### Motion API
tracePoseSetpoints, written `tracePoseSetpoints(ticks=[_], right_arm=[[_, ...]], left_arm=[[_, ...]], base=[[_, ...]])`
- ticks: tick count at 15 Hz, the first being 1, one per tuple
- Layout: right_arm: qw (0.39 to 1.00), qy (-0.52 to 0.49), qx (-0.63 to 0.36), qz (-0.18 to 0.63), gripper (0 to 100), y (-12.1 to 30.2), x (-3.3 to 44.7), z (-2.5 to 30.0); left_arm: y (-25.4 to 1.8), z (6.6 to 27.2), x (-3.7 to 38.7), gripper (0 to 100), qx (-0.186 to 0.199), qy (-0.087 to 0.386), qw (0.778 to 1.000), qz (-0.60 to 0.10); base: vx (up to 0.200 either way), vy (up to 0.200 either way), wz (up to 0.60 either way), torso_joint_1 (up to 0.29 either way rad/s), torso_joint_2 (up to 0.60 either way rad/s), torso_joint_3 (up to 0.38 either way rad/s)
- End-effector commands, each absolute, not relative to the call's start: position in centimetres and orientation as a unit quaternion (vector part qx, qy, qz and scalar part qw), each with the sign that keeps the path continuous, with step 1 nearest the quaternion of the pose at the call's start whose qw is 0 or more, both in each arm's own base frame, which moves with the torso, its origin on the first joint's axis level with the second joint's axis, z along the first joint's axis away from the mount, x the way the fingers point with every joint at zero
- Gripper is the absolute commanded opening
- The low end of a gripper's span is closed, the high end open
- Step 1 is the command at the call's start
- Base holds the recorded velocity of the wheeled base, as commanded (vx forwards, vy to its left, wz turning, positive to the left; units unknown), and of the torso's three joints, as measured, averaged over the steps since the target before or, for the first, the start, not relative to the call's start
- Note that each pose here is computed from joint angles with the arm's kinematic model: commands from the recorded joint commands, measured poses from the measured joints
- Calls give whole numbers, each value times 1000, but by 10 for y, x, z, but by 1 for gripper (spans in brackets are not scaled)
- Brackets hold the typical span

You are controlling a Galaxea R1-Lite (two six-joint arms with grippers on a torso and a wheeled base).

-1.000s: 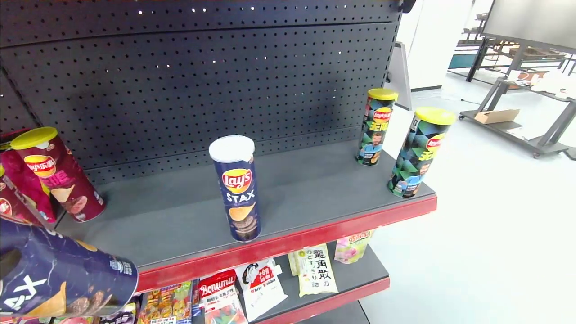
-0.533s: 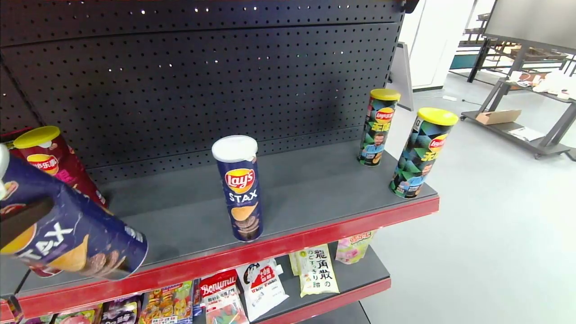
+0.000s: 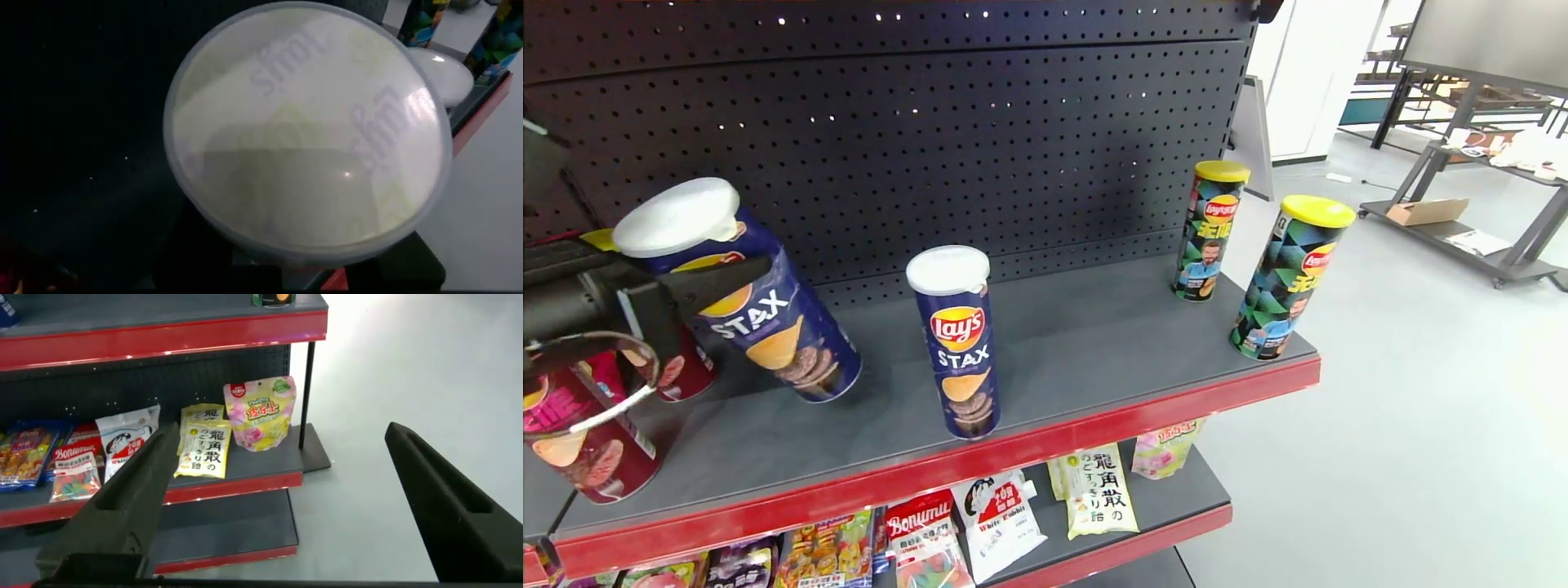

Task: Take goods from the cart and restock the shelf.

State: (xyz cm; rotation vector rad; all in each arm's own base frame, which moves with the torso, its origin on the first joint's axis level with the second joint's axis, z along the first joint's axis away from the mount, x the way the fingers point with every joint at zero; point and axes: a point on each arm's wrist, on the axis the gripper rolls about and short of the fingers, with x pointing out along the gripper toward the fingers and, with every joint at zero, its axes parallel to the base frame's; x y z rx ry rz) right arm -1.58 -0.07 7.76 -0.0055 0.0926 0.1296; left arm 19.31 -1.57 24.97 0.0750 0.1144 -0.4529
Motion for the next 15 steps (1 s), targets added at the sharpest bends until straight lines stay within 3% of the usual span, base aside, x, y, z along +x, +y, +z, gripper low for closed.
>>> tracePoseSetpoints(ticks=[1,9,15], right_arm=[[997,47,-3,65,100,-1,-16,78],[997,47,-3,65,100,-1,-16,78],[997,47,-3,65,100,-1,-16,78]], left_arm=[[-25,236,244,0,28,88,967,-239],[-49,224,326,0,30,82,956,-279],[-67,217,354,0,31,98,937,-335]], base=[[0,0,0,0,0,0],[0,0,0,0,0,0],[0,0,0,0,0,0]])
